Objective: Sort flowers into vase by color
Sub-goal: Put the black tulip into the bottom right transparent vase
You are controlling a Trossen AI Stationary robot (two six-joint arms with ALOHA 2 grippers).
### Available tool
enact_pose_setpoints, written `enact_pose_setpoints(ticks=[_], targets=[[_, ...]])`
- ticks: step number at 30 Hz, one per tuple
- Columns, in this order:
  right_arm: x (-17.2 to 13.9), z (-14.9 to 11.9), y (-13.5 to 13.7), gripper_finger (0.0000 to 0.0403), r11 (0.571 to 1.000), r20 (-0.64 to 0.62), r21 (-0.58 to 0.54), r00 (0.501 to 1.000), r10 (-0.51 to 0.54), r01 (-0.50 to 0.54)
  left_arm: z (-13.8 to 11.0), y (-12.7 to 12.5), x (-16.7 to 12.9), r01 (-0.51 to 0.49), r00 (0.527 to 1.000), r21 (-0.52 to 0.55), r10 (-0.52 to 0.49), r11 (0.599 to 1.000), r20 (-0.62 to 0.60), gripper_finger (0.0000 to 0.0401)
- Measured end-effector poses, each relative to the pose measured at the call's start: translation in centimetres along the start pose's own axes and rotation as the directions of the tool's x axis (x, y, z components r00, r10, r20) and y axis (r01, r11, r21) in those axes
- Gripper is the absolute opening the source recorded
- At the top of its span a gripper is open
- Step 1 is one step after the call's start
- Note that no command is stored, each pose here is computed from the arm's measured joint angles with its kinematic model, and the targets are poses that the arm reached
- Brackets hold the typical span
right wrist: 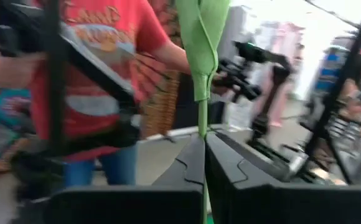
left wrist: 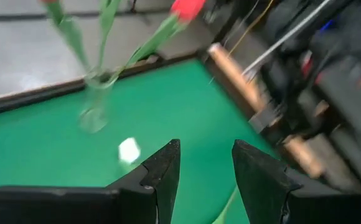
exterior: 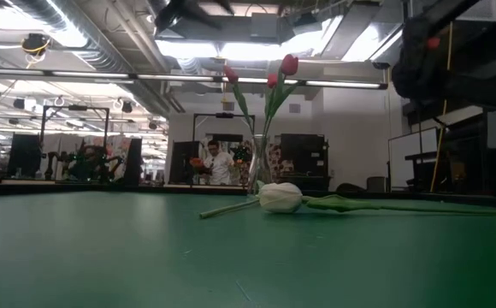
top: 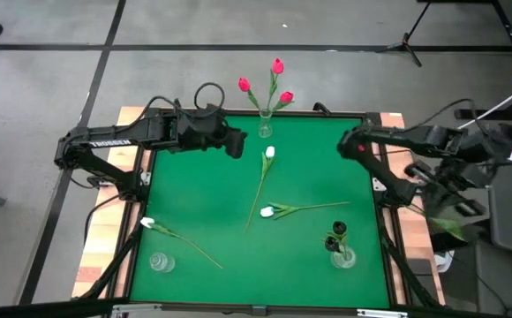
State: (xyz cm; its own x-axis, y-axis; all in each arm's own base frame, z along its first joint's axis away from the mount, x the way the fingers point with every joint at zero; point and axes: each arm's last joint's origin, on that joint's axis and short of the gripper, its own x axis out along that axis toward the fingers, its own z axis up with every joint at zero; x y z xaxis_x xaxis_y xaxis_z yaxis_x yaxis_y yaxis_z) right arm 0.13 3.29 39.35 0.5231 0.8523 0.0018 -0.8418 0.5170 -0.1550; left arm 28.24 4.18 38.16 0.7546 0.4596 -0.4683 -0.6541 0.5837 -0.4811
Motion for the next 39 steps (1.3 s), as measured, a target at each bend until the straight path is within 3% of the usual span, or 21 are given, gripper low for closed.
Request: enact_pose_setpoints(ticks=[4,9,14,17,19,22,26,28,31,32,33,34,37,39], targets=[[-0.3,2.9,2.1,0.0,0.986,0.006,-0.155,0.998,0.064,-0.063,0.2,-1.1,-0.1,0.037,0.994,-0.04,-0.033,0.999,0.102,0.0143],[-0.1,4.8,3.8,0.0,0.941,-0.001,-0.339,1.0,0.018,-0.017,0.5,-1.3,-0.2,0.02,0.986,-0.04,-0.013,0.999,0.168,0.0143],[0.9,5.0,4.2,0.0,0.934,-0.025,-0.337,0.991,-0.135,0.119,0.3,-1.3,-0.3,0.012,0.988,-0.027,-0.008,1.0,0.155,0.0143],[2.5,4.8,4.4,0.0,0.879,-0.054,-0.383,0.943,-0.328,0.283,0.3,-1.3,-0.3,0.003,0.988,0.027,-0.007,1.0,0.156,0.0143],[3.9,4.7,3.6,0.0,0.816,-0.078,-0.393,0.869,-0.488,0.423,0.4,-1.3,-0.3,-0.003,0.988,0.067,-0.007,0.998,0.157,0.0143],[5.4,4.3,1.5,0.0,0.68,-0.104,-0.376,0.701,-0.706,0.63,0.3,-1.3,-0.3,-0.011,0.988,0.123,-0.008,0.992,0.155,0.0143],[6.3,3.6,-1.7,0.0,0.492,-0.089,-0.31,0.491,-0.867,0.813,0.0,-1.6,-0.4,-0.006,0.989,0.194,-0.022,0.981,0.145,0.0144],[6.3,2.6,-3.3,0.0,0.362,-0.091,-0.262,0.351,-0.932,0.894,-0.1,-1.7,-0.5,-0.002,0.99,0.234,-0.032,0.972,0.138,0.0144],[5.6,0.1,-5.1,0.0,0.121,-0.109,-0.163,0.104,-0.989,0.979,-0.4,-2.0,-0.7,0.006,0.991,0.282,-0.045,0.959,0.129,0.0144],[5.2,-1.0,-5.5,0.0,0.061,-0.109,-0.122,0.048,-0.993,0.991,-0.5,-2.1,-0.7,0.009,0.991,0.294,-0.049,0.956,0.127,0.0144],[4.8,-2.0,-5.8,0.0,0.035,-0.102,-0.073,0.027,-0.994,0.997,-0.6,-2.2,-0.8,0.013,0.991,0.303,-0.053,0.953,0.124,0.0144],[4.2,-2.8,-6.0,0.0,0.042,-0.086,-0.031,0.039,-0.996,0.999,-0.7,-2.3,-0.9,0.017,0.991,0.309,-0.057,0.951,0.121,0.0144],[2.6,-4.2,-5.9,0.0,0.178,0.05,0.033,0.176,-0.983,0.983,-1.0,-2.5,-1.0,0.027,0.991,0.327,-0.068,0.945,0.114,0.0144],[1.2,-4.1,-5.2,0.0,0.276,0.25,-0.025,0.274,-0.929,0.961,-1.1,-2.7,-1.1,0.032,0.991,0.339,-0.074,0.94,0.11,0.0144]])
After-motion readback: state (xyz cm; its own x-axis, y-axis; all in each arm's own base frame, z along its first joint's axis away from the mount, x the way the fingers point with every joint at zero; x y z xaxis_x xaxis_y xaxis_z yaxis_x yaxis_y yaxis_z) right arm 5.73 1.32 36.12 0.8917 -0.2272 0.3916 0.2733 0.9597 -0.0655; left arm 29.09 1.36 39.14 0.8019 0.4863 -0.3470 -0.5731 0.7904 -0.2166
